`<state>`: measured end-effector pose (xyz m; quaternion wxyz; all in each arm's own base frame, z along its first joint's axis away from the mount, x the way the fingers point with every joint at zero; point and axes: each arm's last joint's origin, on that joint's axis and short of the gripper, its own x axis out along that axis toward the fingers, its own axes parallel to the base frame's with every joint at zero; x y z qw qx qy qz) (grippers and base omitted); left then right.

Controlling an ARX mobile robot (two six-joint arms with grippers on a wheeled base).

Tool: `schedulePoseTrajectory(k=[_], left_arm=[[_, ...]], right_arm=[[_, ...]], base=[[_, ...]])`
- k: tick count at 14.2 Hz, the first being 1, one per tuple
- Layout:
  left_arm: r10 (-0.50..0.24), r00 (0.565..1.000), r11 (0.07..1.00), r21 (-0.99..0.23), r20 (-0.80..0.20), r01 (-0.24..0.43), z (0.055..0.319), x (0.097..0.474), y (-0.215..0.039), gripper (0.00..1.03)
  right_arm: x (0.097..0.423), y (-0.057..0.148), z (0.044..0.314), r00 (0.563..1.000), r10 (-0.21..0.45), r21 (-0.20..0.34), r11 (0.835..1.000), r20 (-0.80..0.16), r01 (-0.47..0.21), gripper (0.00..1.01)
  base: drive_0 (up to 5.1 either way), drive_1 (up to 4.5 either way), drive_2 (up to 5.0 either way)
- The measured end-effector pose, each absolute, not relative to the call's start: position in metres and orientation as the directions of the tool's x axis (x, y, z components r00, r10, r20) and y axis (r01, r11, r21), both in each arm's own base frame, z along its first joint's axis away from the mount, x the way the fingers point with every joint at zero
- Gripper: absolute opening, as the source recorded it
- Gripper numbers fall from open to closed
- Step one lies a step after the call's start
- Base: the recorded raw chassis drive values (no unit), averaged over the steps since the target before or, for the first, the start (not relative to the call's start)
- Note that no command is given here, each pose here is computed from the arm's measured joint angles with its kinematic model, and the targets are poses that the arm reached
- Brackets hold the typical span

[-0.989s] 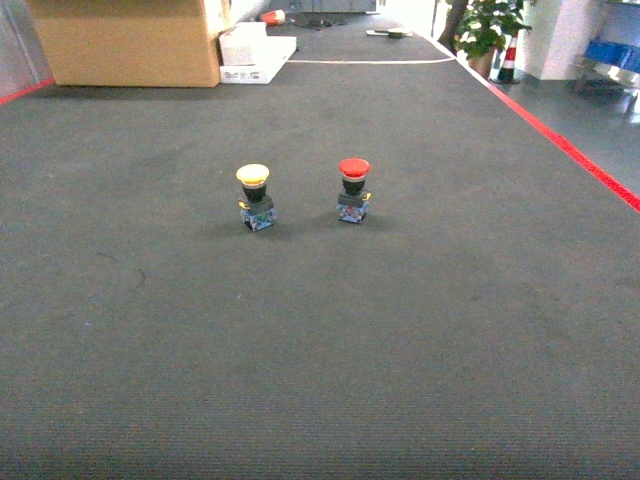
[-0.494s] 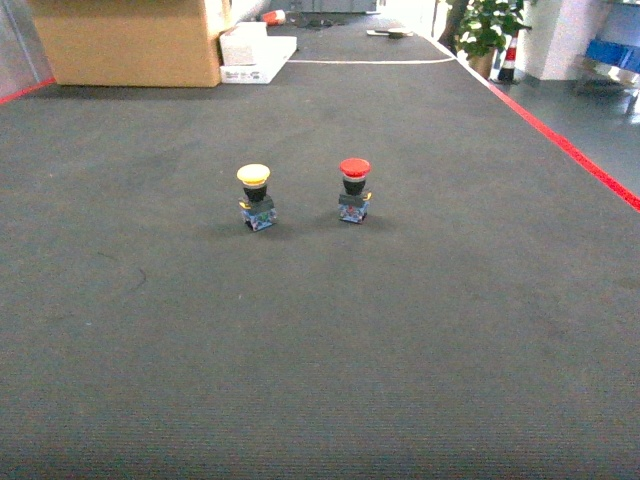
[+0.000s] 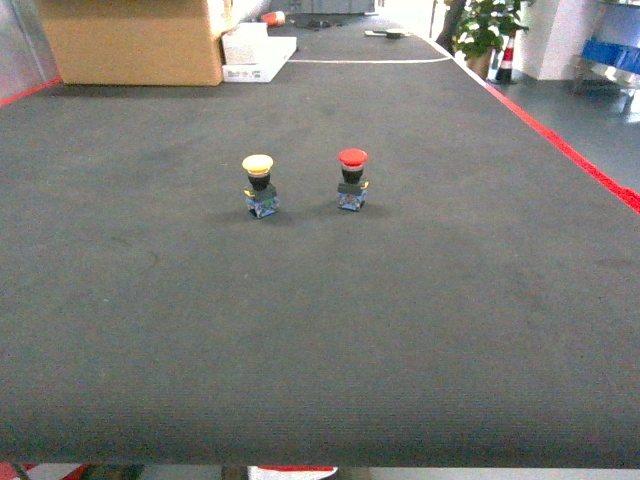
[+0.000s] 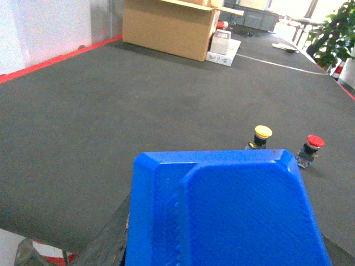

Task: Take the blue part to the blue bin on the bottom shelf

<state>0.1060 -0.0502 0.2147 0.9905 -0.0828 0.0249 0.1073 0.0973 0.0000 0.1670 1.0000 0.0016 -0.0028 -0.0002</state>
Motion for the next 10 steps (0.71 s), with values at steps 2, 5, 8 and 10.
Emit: schedulePoseTrajectory(k=[2,5,8,10], left_arm=[[0.213,0.974,0.963,-0.155,-0.072,-0.222,0.214,0.1061,-0.0501,0.44],[0.213,0.974,0.963,-0.153,-0.074,-0.222,0.2137,0.1064,-0.0503,0.44],[0.213,0.974,0.963,-0.153,-0.074,-0.222,0.2137,0.1064,-0.0503,0.44],[0.213,0.974,0.963,-0.153,-0.074,-0.222,0.2137,0.1064,-0.0503,0.44]], right_arm=[[0.0973,0.0,0.1667,1.0,0.002,0.003,1.0,0.003,-0.002,0.98],[0.0973,0.0,0.1665,1.0,0.002,0.003,1.0,0.001,-0.002,0.98],[0.0973,0.0,0.1667,1.0,0.002,0.003,1.0,0.002,-0.002,0.98],[0.0973,0.0,0.1666,1.0,0.002,0.003,1.0,0.002,-0.002,0.98]], base=[[-1.5,-1.53,-1.5],[-1.8,-1.76,-1.8],[-1.6,-1.6,-1.6],[-1.6,-1.62,-1.6]])
